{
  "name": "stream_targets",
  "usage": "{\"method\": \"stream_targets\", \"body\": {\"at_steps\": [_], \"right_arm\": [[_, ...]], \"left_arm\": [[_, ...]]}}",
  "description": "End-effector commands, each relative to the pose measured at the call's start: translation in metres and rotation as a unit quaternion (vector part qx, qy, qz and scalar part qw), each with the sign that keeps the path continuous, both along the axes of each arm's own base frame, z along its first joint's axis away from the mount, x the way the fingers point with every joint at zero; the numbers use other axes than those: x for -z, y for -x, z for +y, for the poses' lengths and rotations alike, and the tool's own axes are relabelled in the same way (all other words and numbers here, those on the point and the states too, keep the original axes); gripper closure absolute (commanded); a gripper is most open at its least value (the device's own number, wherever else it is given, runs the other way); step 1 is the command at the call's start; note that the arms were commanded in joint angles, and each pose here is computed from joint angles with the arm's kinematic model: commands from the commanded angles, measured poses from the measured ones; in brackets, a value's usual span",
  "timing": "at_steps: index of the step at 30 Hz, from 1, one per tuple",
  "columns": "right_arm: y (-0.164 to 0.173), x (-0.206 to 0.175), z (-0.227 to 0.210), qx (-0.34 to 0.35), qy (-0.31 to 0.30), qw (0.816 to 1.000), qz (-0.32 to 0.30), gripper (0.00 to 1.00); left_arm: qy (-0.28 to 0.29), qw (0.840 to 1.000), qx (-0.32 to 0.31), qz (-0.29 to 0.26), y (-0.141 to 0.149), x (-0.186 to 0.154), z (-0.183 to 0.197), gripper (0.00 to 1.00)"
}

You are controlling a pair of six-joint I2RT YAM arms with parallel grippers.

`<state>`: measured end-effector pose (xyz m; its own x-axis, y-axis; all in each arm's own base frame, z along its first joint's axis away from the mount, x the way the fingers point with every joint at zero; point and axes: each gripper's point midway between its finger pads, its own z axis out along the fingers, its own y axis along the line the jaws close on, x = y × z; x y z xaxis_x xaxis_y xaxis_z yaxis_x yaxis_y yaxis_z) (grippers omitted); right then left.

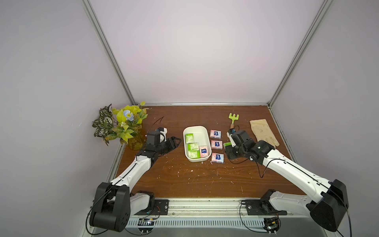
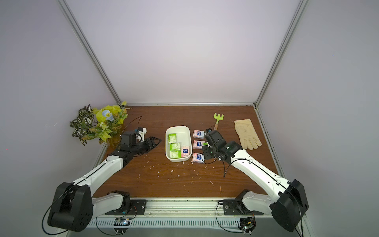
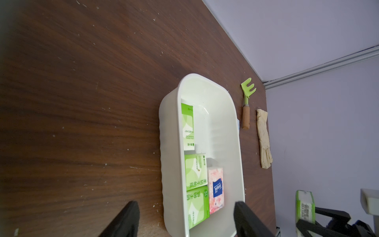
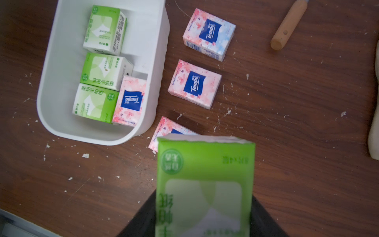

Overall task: Take the pocket tissues out of the storage box
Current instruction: Place the pocket tissues at the center of the board.

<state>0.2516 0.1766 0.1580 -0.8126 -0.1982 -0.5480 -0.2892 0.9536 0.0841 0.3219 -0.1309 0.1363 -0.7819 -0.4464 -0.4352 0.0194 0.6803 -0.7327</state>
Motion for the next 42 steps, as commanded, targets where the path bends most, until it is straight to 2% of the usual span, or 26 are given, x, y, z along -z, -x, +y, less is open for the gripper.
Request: {"method": "stream_targets", "body": {"at_steps": [1,8,16,23,32,42], "right_arm": [[0.015,0.003,0.001,0.002,-0.007,1.0,0.009,0.42],[0.034,0.028,-0.004,0.043,-0.009,0.999,0.032,0.42],[0.03,0.041,-0.018,0.104,0.003,0.994,0.031,0.41],[0.023,0.067,-0.03,0.141,-0.002,0.989,0.04,0.39],[0.003,0.085,-0.046,0.143,0.014,0.988,0.05,0.38],[-0.006,0.106,-0.044,0.132,0.032,0.989,0.066,0.36]], "left_arm": [[-0.011,1.0,-0.008,-0.008,-0.002,-0.006,0.006,0.3],[-0.01,1.0,-0.01,-0.009,-0.002,-0.008,0.006,0.3],[-0.012,1.0,-0.009,-0.008,-0.003,-0.008,0.006,0.3],[-0.014,1.0,-0.009,-0.004,-0.002,-0.006,0.007,0.3],[-0.016,1.0,-0.011,-0.003,-0.003,-0.007,0.007,0.3],[-0.018,1.0,-0.013,0.0,-0.003,-0.006,0.008,0.3]]}}
